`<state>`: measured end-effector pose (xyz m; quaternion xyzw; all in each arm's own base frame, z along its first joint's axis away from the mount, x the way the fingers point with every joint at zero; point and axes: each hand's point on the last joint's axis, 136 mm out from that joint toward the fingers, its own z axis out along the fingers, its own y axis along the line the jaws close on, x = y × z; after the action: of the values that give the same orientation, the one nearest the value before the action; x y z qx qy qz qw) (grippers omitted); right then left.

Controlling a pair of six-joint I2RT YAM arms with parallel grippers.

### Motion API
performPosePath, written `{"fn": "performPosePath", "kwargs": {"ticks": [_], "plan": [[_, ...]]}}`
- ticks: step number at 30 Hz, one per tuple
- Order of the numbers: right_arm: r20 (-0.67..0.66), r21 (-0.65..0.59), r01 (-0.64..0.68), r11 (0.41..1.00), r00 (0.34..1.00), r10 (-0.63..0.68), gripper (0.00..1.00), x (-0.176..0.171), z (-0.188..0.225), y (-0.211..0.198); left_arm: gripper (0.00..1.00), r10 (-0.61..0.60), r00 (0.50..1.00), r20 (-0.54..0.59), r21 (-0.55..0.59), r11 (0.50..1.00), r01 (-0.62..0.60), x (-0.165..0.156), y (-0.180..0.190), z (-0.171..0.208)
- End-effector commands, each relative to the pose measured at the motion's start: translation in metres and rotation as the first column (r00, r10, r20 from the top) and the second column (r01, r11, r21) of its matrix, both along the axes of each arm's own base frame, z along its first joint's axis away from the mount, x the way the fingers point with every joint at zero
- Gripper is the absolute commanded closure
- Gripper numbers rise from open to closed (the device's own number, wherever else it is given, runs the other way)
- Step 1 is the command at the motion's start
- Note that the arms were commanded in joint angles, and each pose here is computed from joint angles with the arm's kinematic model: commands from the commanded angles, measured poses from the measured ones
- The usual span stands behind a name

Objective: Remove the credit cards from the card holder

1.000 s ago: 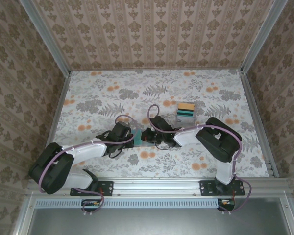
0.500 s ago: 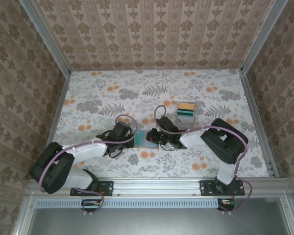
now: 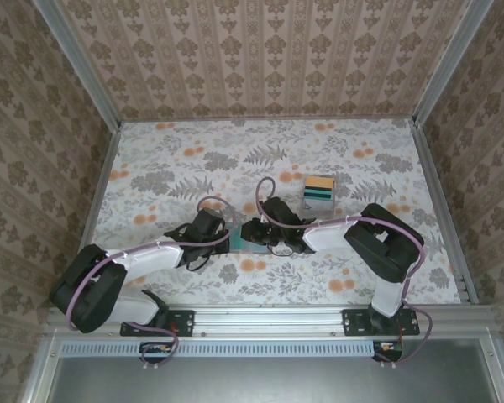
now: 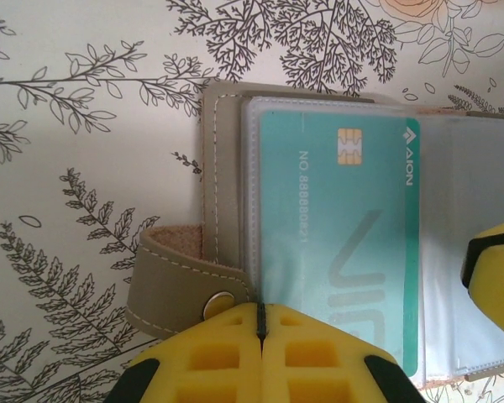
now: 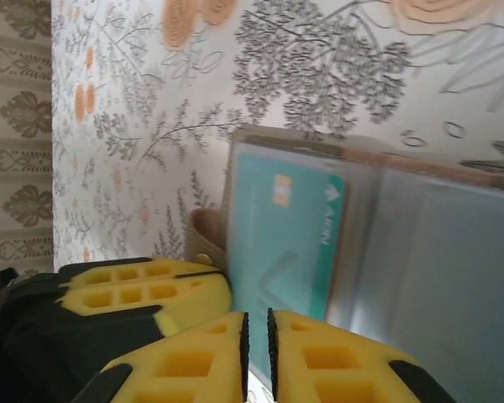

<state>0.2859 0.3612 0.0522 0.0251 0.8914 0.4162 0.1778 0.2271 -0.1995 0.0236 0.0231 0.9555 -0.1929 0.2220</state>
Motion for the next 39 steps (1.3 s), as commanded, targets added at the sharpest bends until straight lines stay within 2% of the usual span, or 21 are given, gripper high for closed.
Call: {"fn": "performPosePath", "kwargs": {"ticks": [1, 9, 22, 39], "plan": [[-0.029, -0.036, -0.028, 0.999, 0.999, 0.027, 0.80, -0.004, -0.010, 0.002, 1.00, -0.005, 0.995, -0.095, 0.066, 0.998, 0.011, -0.021, 0.015, -0.019], [-0.067, -0.087, -0.009, 0.996, 0.998, 0.004, 0.80, -0.008, -0.029, -0.007, 1.00, -0.007, 0.995, -0.096, 0.068, 0.998, 0.014, -0.020, 0.015, -0.019], [-0.083, -0.148, -0.008, 0.989, 0.997, -0.004, 0.79, -0.010, -0.035, -0.012, 1.00, -0.012, 0.995, -0.098, 0.065, 0.998, 0.018, -0.020, 0.012, -0.020], [-0.096, -0.052, -0.052, 0.997, 0.994, 0.047, 0.79, -0.012, -0.032, 0.011, 1.00, -0.038, 0.994, -0.100, 0.054, 0.998, 0.044, -0.020, 0.003, -0.021]]}}
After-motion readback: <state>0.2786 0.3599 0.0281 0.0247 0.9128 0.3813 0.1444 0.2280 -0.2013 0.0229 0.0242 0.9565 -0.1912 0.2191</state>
